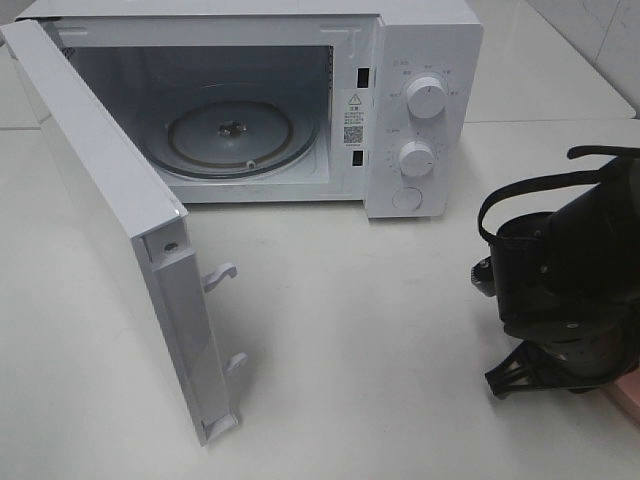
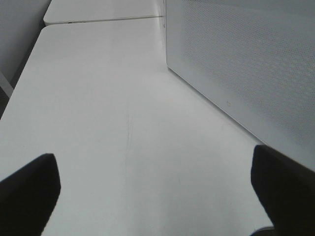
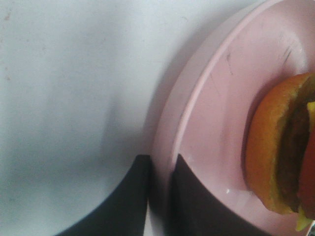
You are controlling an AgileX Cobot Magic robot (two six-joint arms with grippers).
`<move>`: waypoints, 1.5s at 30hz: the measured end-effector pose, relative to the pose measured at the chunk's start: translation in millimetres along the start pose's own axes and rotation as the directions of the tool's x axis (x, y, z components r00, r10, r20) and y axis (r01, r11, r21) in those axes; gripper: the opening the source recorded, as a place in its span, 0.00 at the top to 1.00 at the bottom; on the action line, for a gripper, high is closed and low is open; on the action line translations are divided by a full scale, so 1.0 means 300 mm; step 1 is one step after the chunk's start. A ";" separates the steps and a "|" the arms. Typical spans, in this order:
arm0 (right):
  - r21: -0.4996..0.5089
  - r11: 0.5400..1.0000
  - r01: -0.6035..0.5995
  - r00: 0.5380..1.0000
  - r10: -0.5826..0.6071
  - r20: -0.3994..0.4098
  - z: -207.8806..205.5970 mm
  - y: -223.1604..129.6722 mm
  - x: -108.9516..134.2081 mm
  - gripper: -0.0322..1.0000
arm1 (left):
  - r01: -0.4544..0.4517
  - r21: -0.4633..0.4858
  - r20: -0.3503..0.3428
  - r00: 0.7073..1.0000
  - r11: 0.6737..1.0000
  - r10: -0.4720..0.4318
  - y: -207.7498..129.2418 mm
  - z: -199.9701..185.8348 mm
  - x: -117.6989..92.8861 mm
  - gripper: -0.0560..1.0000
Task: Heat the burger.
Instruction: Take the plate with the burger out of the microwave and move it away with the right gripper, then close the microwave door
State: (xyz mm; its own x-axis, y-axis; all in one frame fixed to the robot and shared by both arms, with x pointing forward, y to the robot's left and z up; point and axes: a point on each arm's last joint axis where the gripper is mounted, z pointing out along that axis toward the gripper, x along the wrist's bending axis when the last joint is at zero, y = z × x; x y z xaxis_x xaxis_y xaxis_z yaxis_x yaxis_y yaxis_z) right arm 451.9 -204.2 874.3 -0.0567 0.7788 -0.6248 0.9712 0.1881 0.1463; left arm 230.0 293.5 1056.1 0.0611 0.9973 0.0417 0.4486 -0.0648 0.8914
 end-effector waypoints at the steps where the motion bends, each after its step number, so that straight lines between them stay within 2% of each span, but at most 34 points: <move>1: -0.001 1.000 0.002 1.000 -0.002 0.006 0.000 0.001 -0.001 0.84 | 0.000 0.000 0.000 1.000 1.000 0.000 0.000 0.000 0.000 0.02; 5: 0.004 1.000 0.020 1.000 -0.020 0.016 0.001 0.000 -0.004 0.78 | 0.000 0.000 0.000 1.000 1.000 0.000 0.000 0.000 0.000 0.02; 6: 0.007 0.999 0.032 0.999 -0.032 0.016 0.000 -0.001 -0.004 0.72 | 0.000 0.000 0.000 1.000 1.000 0.000 0.000 0.000 0.000 0.02; 7: 0.007 0.999 0.032 0.999 -0.032 0.016 0.000 -0.001 -0.004 0.72 | 0.000 0.000 0.000 1.000 1.000 0.000 0.000 0.000 0.000 0.02; 8: 0.014 0.999 0.042 0.999 -0.042 0.003 -0.007 -0.004 -0.007 0.65 | 0.000 0.000 0.000 1.000 1.000 0.000 0.000 0.000 0.000 0.02; 10: 0.011 0.999 0.041 0.999 -0.041 -0.005 -0.016 -0.003 -0.013 0.61 | 0.000 0.000 0.000 1.000 1.000 0.000 0.000 0.000 0.000 0.02; 11: -0.002 0.999 0.034 0.999 -0.034 -0.030 -0.041 -0.003 -0.032 0.55 | 0.000 0.000 0.000 1.000 1.000 0.000 0.000 0.000 0.000 0.02; 12: -0.002 0.999 0.034 0.999 -0.034 -0.030 -0.041 -0.003 -0.032 0.55 | 0.000 0.000 0.000 1.000 1.000 0.000 0.000 0.000 0.000 0.02; 13: -0.017 0.999 0.029 0.998 -0.029 -0.057 -0.068 -0.002 -0.051 0.49 | 0.000 0.000 0.000 1.000 1.000 0.000 0.000 0.000 0.000 0.02; 14: -0.017 0.999 0.029 0.998 -0.029 -0.057 -0.068 -0.002 -0.051 0.49 | 0.000 0.000 0.000 1.000 1.000 0.000 0.000 0.000 0.000 0.02; 16: -0.043 0.999 0.022 0.994 -0.027 -0.110 -0.118 -0.006 -0.087 0.42 | 0.000 0.000 0.000 1.000 1.000 0.000 0.000 0.000 0.000 0.02; 17: -0.043 0.999 0.022 0.994 -0.027 -0.110 -0.118 -0.006 -0.087 0.42 | 0.000 0.000 0.000 1.000 1.000 0.000 0.000 0.000 0.000 0.02; 19: -0.075 0.997 0.033 0.983 -0.046 -0.179 -0.173 -0.018 -0.128 0.38 | 0.000 0.000 0.000 1.000 1.000 0.000 0.000 0.000 0.000 0.02; 20: -0.075 0.997 0.033 0.983 -0.046 -0.179 -0.173 -0.018 -0.128 0.38 | 0.000 0.000 0.000 1.000 1.000 0.000 0.000 0.000 0.000 0.02; 21: -0.095 0.994 0.046 0.971 -0.067 -0.229 -0.207 -0.030 -0.153 0.35 | 0.000 0.000 0.000 1.000 1.000 0.000 0.000 0.000 0.000 0.02; 22: -0.095 0.994 0.046 0.971 -0.067 -0.229 -0.207 -0.030 -0.153 0.35 | 0.000 0.000 0.000 1.000 1.000 0.000 0.000 0.000 0.000 0.02; 24: -0.140 0.987 0.074 0.945 -0.114 -0.305 -0.261 -0.054 -0.192 0.30 | 0.000 0.000 0.000 1.000 1.000 0.000 0.000 0.000 0.000 0.02; 25: -0.140 0.987 0.074 0.945 -0.114 -0.305 -0.261 -0.054 -0.192 0.30 | 0.000 0.000 0.000 1.000 1.000 0.000 0.000 0.000 0.000 0.02; 26: -0.182 0.980 0.086 0.923 -0.147 -0.354 -0.298 -0.074 -0.222 0.27 | 0.000 0.000 0.000 1.000 1.000 0.000 0.000 0.000 0.000 0.02; 27: -0.182 0.980 0.086 0.923 -0.147 -0.354 -0.298 -0.074 -0.222 0.27 | 0.000 0.000 0.000 1.000 1.000 0.000 0.000 0.000 0.000 0.02; 28: -0.221 0.969 0.110 0.900 -0.192 -0.391 -0.328 -0.097 -0.249 0.24 | 0.000 0.000 0.000 1.000 1.000 0.000 0.000 0.000 0.000 0.02; 29: -0.260 0.958 0.123 0.882 -0.226 -0.414 -0.354 -0.118 -0.277 0.23 | 0.000 0.000 0.000 1.000 1.000 0.000 0.000 0.000 0.000 0.02; 32: -0.282 0.951 0.126 0.872 -0.242 -0.426 -0.368 -0.130 -0.291 0.22 | 0.000 0.000 0.000 1.000 1.000 0.000 0.000 0.000 0.000 0.02; 34: -0.340 0.931 0.131 0.841 -0.286 -0.460 -0.409 -0.182 -0.346 0.22 | 0.000 0.000 0.000 1.000 1.000 0.000 0.000 0.000 0.000 0.02; 40: -0.378 0.918 0.118 0.816 -0.307 -0.490 -0.438 -0.239 -0.395 0.23 | 0.000 0.000 0.000 1.000 1.000 0.000 0.000 0.000 0.000 0.02; 45: -0.446 0.894 0.051 0.790 -0.309 -0.529 -0.472 -0.343 -0.482 0.23 | 0.000 0.000 0.000 1.000 1.000 0.000 0.000 0.000 0.000 0.02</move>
State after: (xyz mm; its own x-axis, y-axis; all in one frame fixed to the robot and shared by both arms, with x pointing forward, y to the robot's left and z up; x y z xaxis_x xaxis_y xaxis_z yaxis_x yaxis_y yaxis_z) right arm 327.5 -251.5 1058.4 -0.4677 0.8738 -0.1331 0.7618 0.4748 0.4406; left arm 230.0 293.5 1056.1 0.0611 0.9973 0.0417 0.4486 -0.0648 0.8914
